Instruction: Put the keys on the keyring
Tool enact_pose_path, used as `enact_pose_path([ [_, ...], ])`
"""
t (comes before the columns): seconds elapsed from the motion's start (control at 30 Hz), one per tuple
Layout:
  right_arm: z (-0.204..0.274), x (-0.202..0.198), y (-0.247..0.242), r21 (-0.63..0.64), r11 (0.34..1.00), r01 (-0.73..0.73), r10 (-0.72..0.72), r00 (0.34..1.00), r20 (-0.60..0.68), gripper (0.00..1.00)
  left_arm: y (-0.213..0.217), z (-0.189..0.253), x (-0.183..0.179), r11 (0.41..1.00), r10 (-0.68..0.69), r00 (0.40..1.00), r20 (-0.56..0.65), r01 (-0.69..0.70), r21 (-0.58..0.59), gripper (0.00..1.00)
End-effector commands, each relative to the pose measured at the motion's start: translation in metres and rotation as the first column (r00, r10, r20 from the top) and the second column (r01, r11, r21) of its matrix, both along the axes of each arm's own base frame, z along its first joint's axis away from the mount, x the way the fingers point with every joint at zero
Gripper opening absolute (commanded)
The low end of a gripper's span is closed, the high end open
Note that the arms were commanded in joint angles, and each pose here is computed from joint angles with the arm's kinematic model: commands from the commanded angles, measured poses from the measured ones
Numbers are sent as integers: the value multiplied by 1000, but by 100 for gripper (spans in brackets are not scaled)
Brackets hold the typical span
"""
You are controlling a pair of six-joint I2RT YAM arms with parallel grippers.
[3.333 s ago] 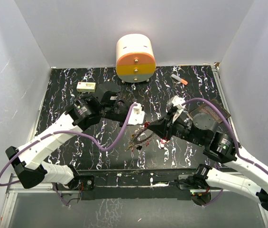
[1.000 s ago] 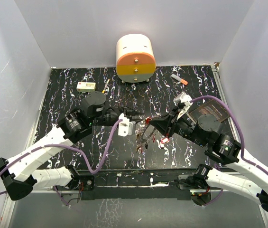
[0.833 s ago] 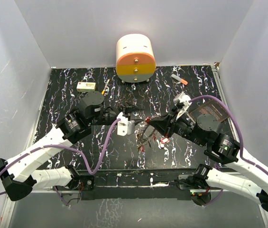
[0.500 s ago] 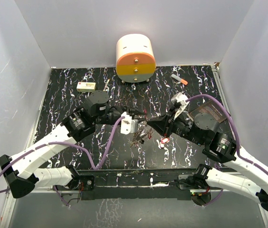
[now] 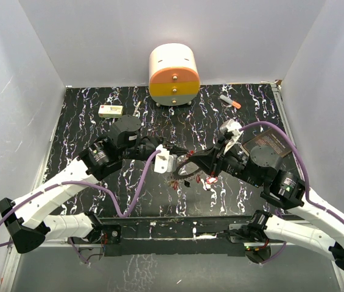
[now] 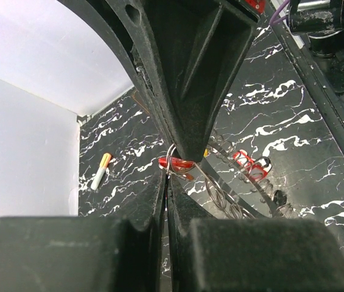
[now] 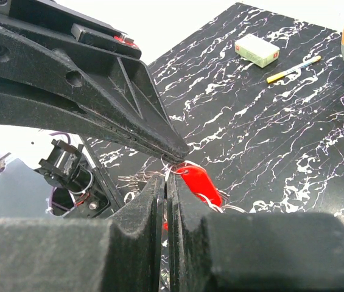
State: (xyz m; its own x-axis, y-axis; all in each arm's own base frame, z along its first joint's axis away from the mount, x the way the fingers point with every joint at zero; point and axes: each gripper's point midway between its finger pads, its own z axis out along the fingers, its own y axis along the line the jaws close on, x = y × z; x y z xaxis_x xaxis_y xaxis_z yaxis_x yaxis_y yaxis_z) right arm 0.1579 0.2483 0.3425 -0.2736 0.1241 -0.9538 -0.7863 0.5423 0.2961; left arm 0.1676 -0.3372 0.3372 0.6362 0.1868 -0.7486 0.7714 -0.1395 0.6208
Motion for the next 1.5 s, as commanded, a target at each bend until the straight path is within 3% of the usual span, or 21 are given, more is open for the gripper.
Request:
enact_pose_path([
  [0.0,47,1,-8,150,988,26,-41,995,94,8,1,17,-9,999,-35,999,23,36,-27,0],
  [0.33,52,1,-10,169,985,29,-48,993,108,8,4,14,-7,1000,-19,1000,17,19,-15,0],
  [0.8,48,-6,-12,173,985,15,-29,996,80,8,7,15,1,1000,-12,991,135,11,7,0],
  [1.47,68,-6,-19,277,961,29,-64,991,116,8,10,0,-8,999,-36,996,79,33,35,0],
])
